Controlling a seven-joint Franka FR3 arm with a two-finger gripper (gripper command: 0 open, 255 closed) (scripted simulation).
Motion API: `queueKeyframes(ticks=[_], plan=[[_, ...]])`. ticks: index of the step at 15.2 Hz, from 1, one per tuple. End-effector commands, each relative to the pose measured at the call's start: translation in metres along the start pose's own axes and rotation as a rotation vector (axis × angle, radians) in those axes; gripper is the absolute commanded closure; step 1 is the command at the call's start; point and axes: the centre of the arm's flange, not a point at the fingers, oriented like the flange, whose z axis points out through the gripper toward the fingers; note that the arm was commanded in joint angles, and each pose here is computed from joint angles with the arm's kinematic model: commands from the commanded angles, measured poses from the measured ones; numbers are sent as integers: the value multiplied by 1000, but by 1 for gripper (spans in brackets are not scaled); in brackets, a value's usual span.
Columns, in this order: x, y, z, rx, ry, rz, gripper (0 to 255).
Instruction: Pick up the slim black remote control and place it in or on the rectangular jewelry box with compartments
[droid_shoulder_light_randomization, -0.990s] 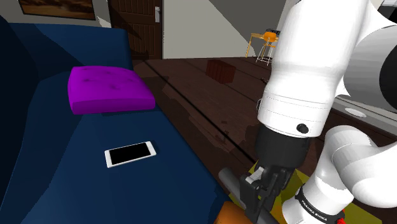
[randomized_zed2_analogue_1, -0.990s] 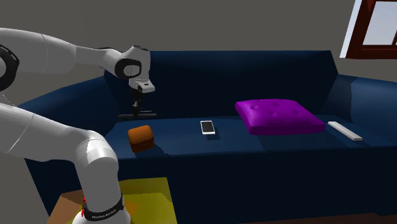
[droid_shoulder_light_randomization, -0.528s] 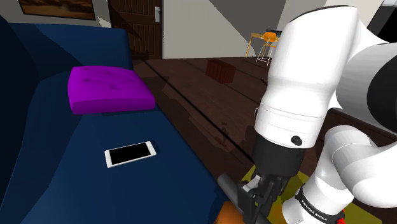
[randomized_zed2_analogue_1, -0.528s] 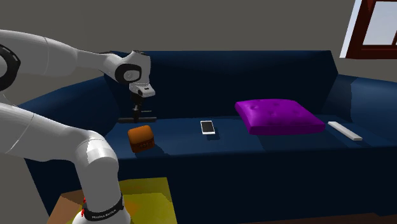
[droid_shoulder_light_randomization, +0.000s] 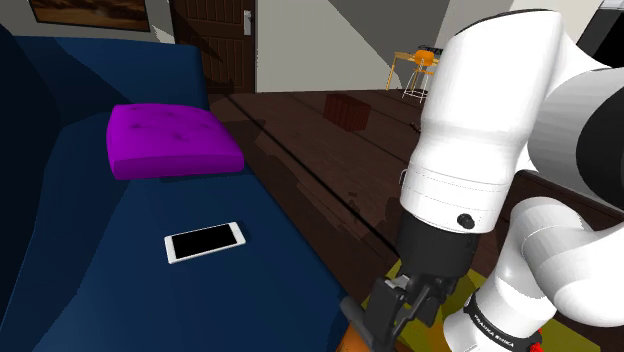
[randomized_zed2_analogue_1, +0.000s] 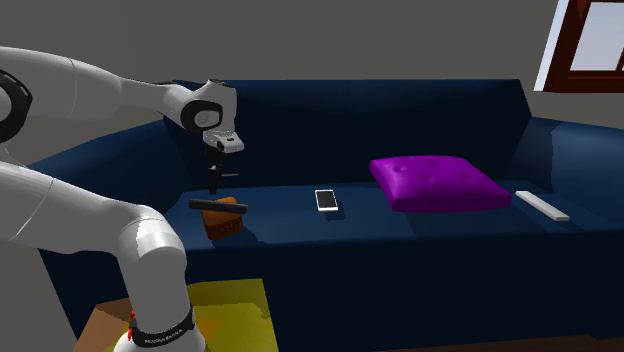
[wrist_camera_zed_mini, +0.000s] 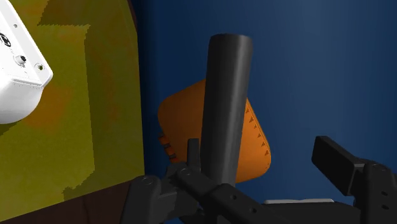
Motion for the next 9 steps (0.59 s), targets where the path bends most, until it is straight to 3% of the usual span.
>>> queueKeyframes(ticks=[1,2,6,9], plan=[[0,0,0,0,0,0,0],[0,0,0,0,0,0,0],[0,0,-50,0,0,0,0],[0,0,-50,0,0,0,0]])
